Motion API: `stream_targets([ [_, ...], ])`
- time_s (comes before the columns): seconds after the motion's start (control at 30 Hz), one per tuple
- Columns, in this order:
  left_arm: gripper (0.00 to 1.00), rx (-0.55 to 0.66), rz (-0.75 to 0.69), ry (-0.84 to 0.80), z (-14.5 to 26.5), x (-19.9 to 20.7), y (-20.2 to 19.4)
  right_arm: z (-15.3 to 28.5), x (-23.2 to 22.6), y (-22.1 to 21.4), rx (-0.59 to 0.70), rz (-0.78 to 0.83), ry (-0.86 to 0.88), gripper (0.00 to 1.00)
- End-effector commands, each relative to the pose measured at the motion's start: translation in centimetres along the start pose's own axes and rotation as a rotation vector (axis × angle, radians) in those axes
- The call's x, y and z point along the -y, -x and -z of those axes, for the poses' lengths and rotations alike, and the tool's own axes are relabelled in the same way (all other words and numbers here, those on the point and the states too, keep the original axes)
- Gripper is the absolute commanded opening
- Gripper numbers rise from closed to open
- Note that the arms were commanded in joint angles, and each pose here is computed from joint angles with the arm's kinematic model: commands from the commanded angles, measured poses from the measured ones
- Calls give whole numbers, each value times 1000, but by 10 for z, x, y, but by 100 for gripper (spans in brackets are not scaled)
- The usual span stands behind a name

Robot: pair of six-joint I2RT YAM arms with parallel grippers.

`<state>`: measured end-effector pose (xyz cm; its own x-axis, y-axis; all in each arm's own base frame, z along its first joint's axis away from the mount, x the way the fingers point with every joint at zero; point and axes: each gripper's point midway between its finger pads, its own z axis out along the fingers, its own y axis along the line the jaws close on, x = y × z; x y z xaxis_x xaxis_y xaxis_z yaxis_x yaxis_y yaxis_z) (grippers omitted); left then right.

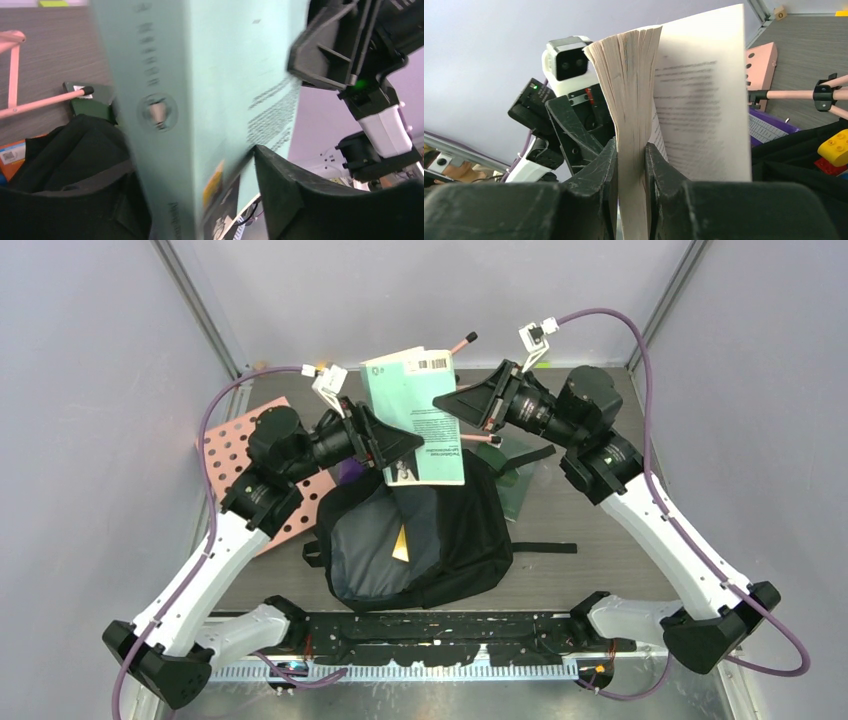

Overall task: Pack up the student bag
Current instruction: Pick up the book from the center of the board, then place the book in the student bag.

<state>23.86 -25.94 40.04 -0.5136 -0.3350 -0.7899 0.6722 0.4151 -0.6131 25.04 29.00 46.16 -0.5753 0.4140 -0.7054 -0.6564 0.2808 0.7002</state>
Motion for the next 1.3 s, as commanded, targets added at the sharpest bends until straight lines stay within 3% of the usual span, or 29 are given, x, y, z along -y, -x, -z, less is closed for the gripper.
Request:
stream_targets([
  [0.0,55,121,-62,-109,10,30,26,-1,-42,17,46,77,121,1],
  [0.13,16,139,-59,-90,18,27,24,-5,-19,5,3,65,36,1],
  [0.2,3,142,-65,-68,24,26,23,-4,-3,2,-15,77,-45,13],
  [0.27,0,121,-66,-5,31,17,16,3,10,1,-21,100,-133,35],
  [0.3,0,117,-67,34,35,12,15,6,17,5,-2,127,-176,51],
  [0.37,0,100,-64,122,45,-1,9,19,32,1,-10,137,-267,69],
  [0.47,0,81,-57,254,61,-20,1,40,46,4,34,152,-381,78],
  [0.57,0,69,-43,341,77,-31,-6,57,70,-13,-1,119,-499,86],
  [0.87,0,53,-82,479,111,-38,-6,54,89,-95,-179,21,-557,87],
  [1.1,0,65,-107,501,119,-36,1,36,92,-158,-335,85,-619,86],
  [1.27,0,51,-106,476,118,-32,-3,33,104,-180,-380,127,-695,82],
])
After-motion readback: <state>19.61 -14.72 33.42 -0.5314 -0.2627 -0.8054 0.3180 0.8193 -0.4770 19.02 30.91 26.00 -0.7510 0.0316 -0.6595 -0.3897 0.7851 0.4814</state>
